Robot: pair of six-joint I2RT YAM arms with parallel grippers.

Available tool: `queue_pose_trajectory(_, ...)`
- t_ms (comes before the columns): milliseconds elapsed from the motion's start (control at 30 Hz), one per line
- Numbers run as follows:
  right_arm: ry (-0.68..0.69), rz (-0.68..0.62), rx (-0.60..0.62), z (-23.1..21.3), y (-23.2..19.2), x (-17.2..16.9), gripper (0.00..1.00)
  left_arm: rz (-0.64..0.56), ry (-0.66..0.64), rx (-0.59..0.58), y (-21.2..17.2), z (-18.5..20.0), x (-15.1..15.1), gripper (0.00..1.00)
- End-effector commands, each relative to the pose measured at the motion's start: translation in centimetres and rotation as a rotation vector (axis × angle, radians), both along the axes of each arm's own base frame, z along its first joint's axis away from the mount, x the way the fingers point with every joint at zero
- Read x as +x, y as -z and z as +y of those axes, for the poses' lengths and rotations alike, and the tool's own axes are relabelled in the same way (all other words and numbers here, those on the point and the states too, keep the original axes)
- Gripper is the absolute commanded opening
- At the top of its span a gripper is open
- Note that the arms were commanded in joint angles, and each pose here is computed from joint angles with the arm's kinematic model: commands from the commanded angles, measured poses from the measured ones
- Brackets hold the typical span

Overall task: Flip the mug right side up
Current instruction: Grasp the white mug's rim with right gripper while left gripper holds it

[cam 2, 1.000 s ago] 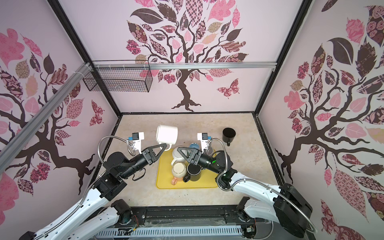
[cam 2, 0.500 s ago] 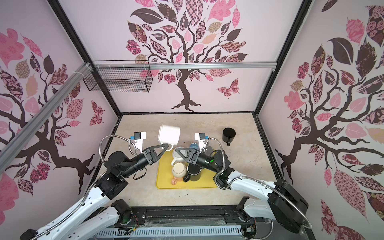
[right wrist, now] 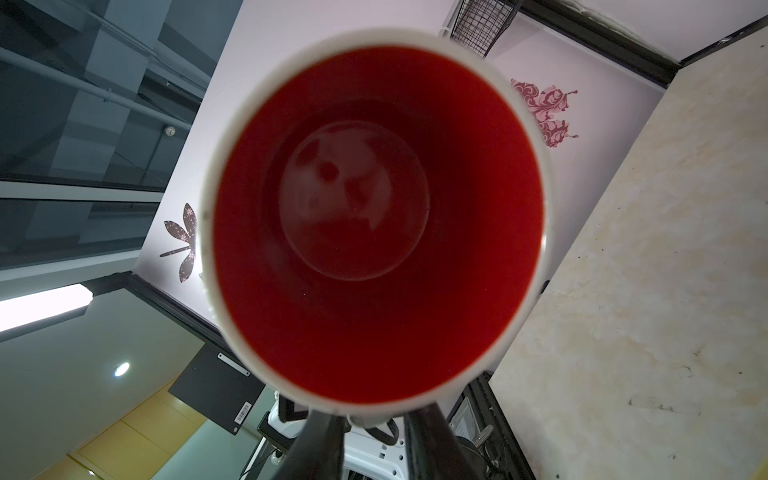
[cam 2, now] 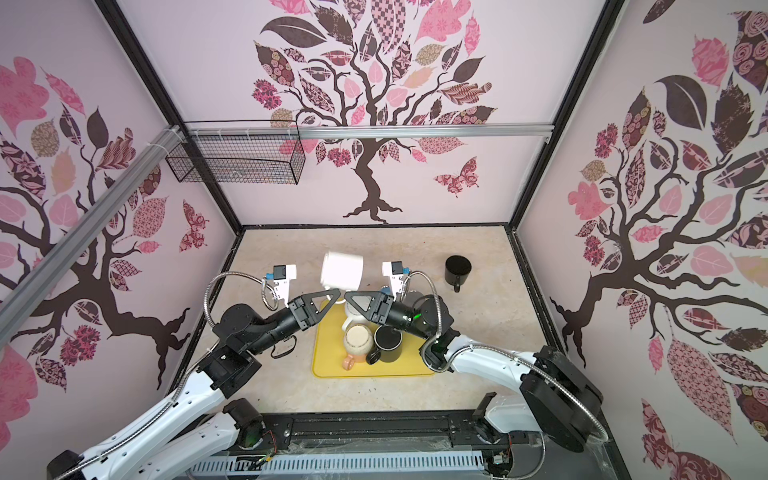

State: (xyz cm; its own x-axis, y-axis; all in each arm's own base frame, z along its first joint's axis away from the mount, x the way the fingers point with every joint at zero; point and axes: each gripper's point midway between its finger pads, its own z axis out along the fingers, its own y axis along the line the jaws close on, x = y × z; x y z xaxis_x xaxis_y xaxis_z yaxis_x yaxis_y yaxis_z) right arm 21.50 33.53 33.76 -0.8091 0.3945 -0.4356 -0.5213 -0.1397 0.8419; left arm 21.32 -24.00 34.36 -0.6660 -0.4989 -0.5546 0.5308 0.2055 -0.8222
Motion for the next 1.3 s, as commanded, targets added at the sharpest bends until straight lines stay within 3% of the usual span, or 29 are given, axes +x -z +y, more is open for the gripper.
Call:
queue_pose_trajectory(0, 0.016, -0.074, 0.054, 0.2, -3.2, 0.4, 0.27, -0.09, 0.036, -0.07, -2.2, 0.2, -1.3, 0.0)
queue_pose_trajectory(467, 0.008, -0.06, 0.062, 1.4, -3.3, 1.4, 0.27, -0.074, 0.066, -0.058, -0.8, -0.3, -1.5, 0.0)
queue_pose_trajectory(533, 0.013, -0.058, 0.062, 1.4, -3.3, 1.6, 0.15, -0.067, 0.063, -0.052, -0.4, -0.3, -1.4, 0.0)
queue_pose_trajectory(567, 0.012, -0.057, 0.063, 1.5, -3.3, 1.7, 0.0, -0.063, 0.058, -0.047, -0.1, -0.3, -1.3, 0.0)
queue_pose_trajectory(667, 0.015, -0.058, 0.051, 1.6, -3.0, 1.7, 0.0, -0.054, 0.031, -0.02, 0.5, 0.1, -1.1, 0.0)
queue_pose_trajectory(767, 0.016, -0.058, 0.036, 1.5, -2.7, 1.6, 0.0, -0.038, -0.006, 0.029, 1.0, 0.7, -0.9, 0.24)
queue_pose_trajectory(867, 0.014, -0.071, 0.01, 1.6, -2.5, 1.5, 0.0, -0.052, -0.029, 0.058, 0.6, 1.3, -1.1, 0.33)
queue_pose_trajectory(1267, 0.018, -0.086, -0.04, 1.1, -1.7, 0.7, 0.0, -0.046, -0.077, 0.075, 0.9, 1.9, -0.5, 0.31)
